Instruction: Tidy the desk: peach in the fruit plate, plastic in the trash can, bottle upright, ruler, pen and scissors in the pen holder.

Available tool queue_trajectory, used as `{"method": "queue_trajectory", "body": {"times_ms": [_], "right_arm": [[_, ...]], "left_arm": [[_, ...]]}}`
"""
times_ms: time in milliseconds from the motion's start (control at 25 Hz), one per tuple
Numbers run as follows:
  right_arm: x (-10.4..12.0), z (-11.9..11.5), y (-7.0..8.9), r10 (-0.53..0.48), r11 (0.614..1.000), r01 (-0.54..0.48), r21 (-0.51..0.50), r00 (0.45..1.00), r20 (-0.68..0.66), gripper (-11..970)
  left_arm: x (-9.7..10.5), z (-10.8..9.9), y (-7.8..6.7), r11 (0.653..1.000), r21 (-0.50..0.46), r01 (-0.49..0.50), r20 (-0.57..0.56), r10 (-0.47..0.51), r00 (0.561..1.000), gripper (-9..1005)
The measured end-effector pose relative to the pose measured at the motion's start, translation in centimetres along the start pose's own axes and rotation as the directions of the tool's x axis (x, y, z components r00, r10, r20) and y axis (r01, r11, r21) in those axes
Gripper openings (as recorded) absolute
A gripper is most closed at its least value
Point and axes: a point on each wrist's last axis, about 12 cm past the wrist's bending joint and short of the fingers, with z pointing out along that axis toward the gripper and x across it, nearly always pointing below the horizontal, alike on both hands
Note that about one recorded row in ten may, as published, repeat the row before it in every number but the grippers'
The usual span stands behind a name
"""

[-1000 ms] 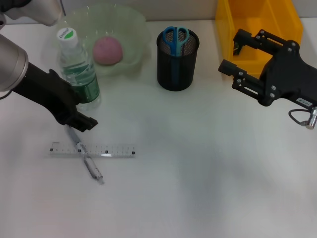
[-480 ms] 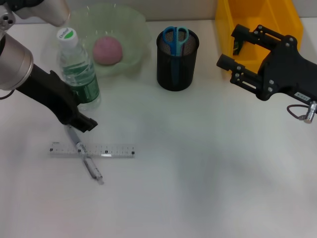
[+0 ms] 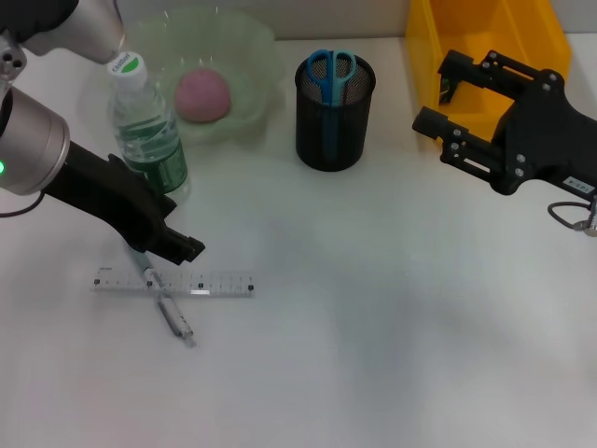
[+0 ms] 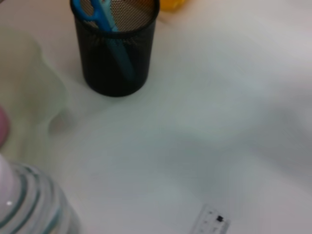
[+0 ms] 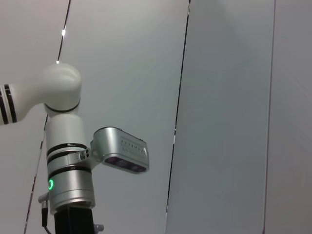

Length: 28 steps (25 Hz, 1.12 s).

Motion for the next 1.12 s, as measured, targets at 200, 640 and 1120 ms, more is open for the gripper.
{"method": "queue_trajectory", "body": {"times_ms": [200,640,1120], "right_arm": [[0.3,-0.2,0.4,0.019,1.000,-0.019,0.010,1.000,-0.001,609],[1.2,-0.8,1.5,0.124,0.992,-0.124,0.033,0.992,-0.007,608],[1.2,0.3,1.1,0.202,0.977,-0.204,0.055,0.978,0.048,609]], "left_arm": [[0.3,0.1,-0.1,1.000,0.015,-0.014,0.011,0.014,1.000,688],[0.1,-0.8,0.0,0.994,-0.004,-0.113,-0.079,0.112,0.991,689],[-0.2,-0.8,0.4,0.988,-0.039,-0.151,-0.095,0.147,0.985,689]]}}
